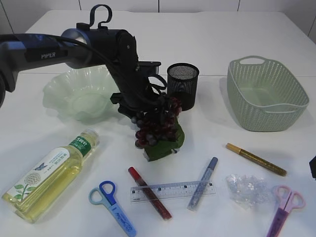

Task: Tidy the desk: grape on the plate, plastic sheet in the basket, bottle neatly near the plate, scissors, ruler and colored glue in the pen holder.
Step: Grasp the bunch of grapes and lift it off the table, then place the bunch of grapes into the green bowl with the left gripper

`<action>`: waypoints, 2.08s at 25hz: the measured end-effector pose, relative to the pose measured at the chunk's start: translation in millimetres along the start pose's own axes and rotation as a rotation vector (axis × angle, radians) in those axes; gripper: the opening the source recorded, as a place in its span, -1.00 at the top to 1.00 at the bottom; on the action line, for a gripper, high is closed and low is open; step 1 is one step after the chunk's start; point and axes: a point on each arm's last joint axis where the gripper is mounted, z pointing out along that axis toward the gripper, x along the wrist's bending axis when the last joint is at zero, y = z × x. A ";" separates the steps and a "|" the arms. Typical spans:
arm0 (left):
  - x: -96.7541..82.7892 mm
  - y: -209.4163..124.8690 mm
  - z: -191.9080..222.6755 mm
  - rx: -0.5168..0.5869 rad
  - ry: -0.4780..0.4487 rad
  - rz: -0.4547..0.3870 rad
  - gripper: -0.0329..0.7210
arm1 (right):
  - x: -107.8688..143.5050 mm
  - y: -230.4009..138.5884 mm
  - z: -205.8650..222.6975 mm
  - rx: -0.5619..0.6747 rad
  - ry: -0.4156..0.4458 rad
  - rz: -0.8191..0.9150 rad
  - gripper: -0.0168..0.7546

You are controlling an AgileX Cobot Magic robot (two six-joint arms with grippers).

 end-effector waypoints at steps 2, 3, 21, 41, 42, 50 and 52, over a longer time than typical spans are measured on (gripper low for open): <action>2.0 0.4 -0.1 -0.004 0.022 0.017 -0.43 | 0.0 0.0 0.0 0.000 0.000 0.000 -0.42; 3.0 0.6 -0.1 -0.005 0.033 0.025 -0.30 | -0.1 0.0 0.0 0.000 -0.001 0.000 -0.42; -8.7 13.8 -66.2 0.039 0.069 0.075 0.52 | -0.7 0.3 0.0 -0.003 -0.008 -0.004 -0.42; -9.9 26.5 -151.0 -0.135 0.108 0.090 0.52 | -2.1 0.5 0.0 -0.006 -0.024 -0.013 -0.42; -5.5 27.3 -154.3 -0.142 0.111 0.078 0.52 | -2.1 0.5 0.0 -0.006 -0.024 -0.013 -0.42; 61.7 35.1 -170.6 -0.169 0.172 -0.064 0.52 | -2.2 0.5 0.0 -0.006 -0.024 -0.013 -0.42; 76.9 35.6 -173.8 -0.174 0.196 -0.090 0.52 | -2.2 0.5 0.0 -0.006 -0.024 -0.013 -0.42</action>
